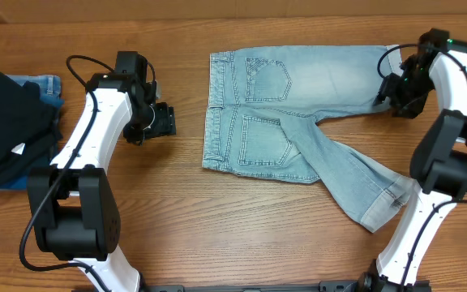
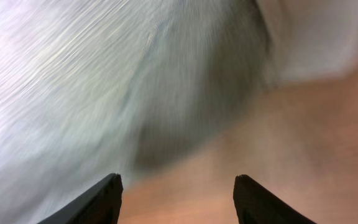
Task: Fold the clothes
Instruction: 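Grasp the waistband with the left gripper and pull it leftward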
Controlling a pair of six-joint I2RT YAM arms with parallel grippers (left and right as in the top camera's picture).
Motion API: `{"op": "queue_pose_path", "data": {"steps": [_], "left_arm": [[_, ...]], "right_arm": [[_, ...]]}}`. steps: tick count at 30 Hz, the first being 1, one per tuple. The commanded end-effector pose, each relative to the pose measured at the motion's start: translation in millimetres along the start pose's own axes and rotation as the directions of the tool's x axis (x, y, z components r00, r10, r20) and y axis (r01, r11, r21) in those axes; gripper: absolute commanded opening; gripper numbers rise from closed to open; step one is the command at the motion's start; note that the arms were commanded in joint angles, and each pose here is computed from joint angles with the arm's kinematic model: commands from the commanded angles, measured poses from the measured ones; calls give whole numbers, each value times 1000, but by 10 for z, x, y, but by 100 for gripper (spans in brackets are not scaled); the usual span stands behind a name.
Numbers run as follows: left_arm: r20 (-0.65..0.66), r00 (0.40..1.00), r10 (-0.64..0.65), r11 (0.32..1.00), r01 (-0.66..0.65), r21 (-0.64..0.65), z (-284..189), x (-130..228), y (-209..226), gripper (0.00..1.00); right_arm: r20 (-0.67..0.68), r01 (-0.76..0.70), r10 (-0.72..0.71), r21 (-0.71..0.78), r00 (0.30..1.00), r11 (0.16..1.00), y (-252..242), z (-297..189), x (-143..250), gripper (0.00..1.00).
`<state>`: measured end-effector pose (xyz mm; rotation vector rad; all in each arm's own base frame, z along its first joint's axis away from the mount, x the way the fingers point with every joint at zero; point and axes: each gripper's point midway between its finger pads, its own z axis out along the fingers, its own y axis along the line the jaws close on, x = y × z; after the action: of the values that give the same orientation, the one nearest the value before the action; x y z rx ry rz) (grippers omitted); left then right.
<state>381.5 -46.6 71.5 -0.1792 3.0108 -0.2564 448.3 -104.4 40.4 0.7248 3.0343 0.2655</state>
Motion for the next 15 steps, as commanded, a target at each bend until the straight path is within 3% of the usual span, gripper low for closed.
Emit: {"op": "queue_pose_path", "data": {"steps": [1, 6, 9, 15], "left_arm": [[5, 989, 146, 975, -145, 170, -74, 60, -327, 73], [17, 947, 320, 887, -306, 345, -77, 249, -772, 75], [-20, 929, 370, 867, -338, 365, 44, 402, -986, 74], [-188, 932, 311, 895, -220, 388, 440, 657, -1161, 70]], "right_arm": [[123, 37, -34, -19, 992, 999, 107, -886, 132, 63], [42, 19, -19, -6, 999, 1000, 41, -1033, 437, 64], [34, 17, -17, -6, 999, 1000, 39, -1032, 456, 64], [26, 19, -19, -4, 999, 1000, 35, -1032, 477, 64]]}}
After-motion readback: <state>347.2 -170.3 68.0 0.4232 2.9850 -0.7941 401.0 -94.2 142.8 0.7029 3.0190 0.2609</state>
